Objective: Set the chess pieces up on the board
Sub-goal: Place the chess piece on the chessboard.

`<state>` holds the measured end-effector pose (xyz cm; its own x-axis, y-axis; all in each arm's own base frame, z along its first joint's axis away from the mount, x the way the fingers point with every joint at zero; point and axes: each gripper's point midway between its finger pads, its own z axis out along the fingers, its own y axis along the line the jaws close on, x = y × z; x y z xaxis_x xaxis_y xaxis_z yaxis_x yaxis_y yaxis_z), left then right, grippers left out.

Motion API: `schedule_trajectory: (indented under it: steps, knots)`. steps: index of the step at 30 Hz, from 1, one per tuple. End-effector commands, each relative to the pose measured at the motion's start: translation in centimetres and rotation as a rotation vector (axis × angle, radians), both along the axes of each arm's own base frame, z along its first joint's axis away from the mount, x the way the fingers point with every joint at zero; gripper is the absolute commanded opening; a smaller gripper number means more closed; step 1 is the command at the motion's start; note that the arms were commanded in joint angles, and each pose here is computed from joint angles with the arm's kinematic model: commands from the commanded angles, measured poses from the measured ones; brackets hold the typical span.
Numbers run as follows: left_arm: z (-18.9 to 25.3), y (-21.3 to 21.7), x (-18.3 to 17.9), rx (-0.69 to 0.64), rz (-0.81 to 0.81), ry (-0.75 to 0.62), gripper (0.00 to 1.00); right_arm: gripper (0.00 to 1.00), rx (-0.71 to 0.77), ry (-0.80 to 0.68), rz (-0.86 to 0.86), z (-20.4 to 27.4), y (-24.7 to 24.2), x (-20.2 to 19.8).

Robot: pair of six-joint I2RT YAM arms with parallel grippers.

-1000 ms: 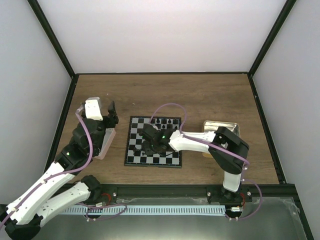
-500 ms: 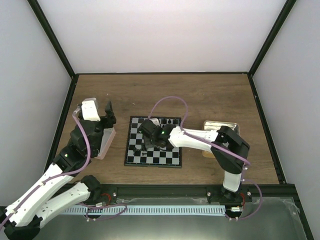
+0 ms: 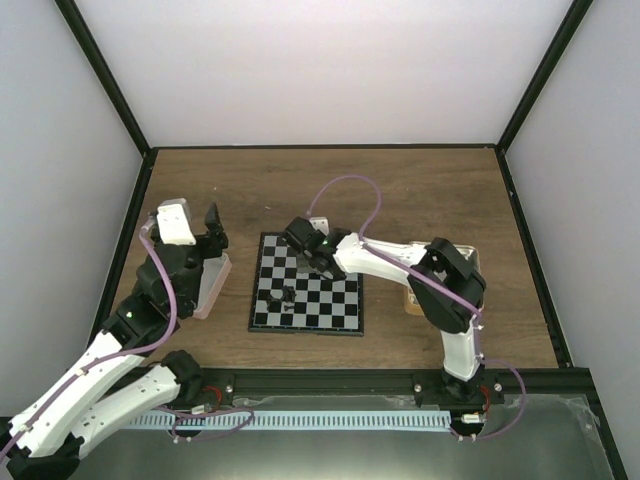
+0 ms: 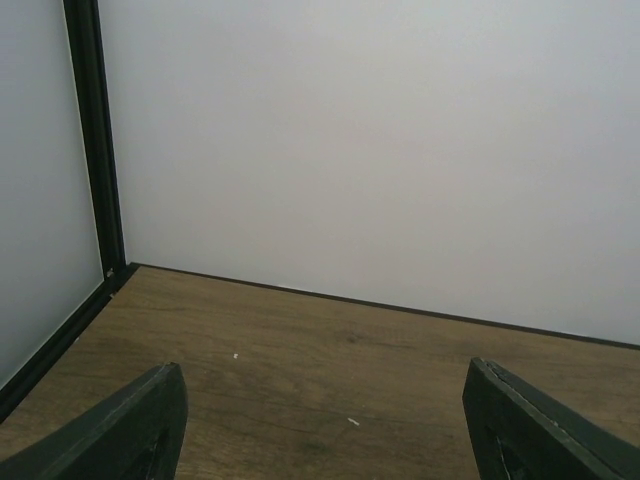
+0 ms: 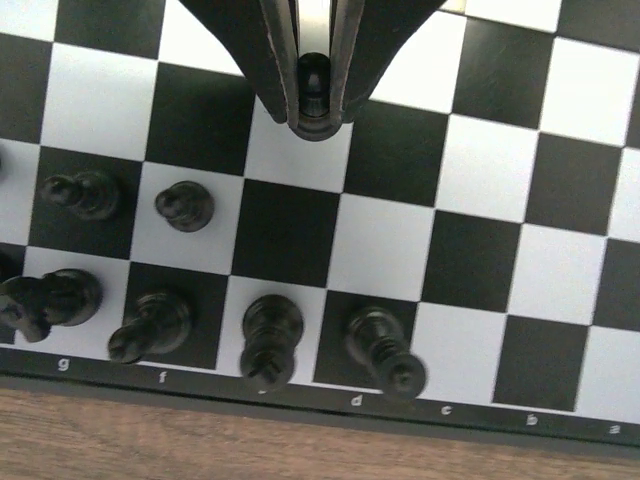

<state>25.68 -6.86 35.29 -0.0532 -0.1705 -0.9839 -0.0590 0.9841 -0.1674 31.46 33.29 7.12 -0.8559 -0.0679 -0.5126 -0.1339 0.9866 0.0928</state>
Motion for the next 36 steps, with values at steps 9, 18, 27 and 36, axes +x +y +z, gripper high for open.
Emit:
schedule_trajectory:
  steps: [9, 18, 27, 36]
  knots:
    - [-0.4, -0.2, 0.4, 0.014, 0.004, 0.005, 0.78, 0.05, 0.0, -0.016, -0.036, -0.5, -0.4, 3.2]
    - [-0.5, -0.4, 0.5, 0.019, 0.001, 0.012, 0.79, 0.05, 0.004, 0.003, -0.024, -1.2, 0.1, 4.1]
    - [-0.7, -0.5, 0.6, 0.023, -0.002, 0.017, 0.79, 0.07, -0.002, 0.023, -0.031, -1.9, -0.1, 4.3]
    - [-0.8, -0.6, 0.6, 0.024, -0.004, 0.02, 0.79, 0.22, 0.019, -0.003, -0.039, -0.2, -0.1, 4.5]
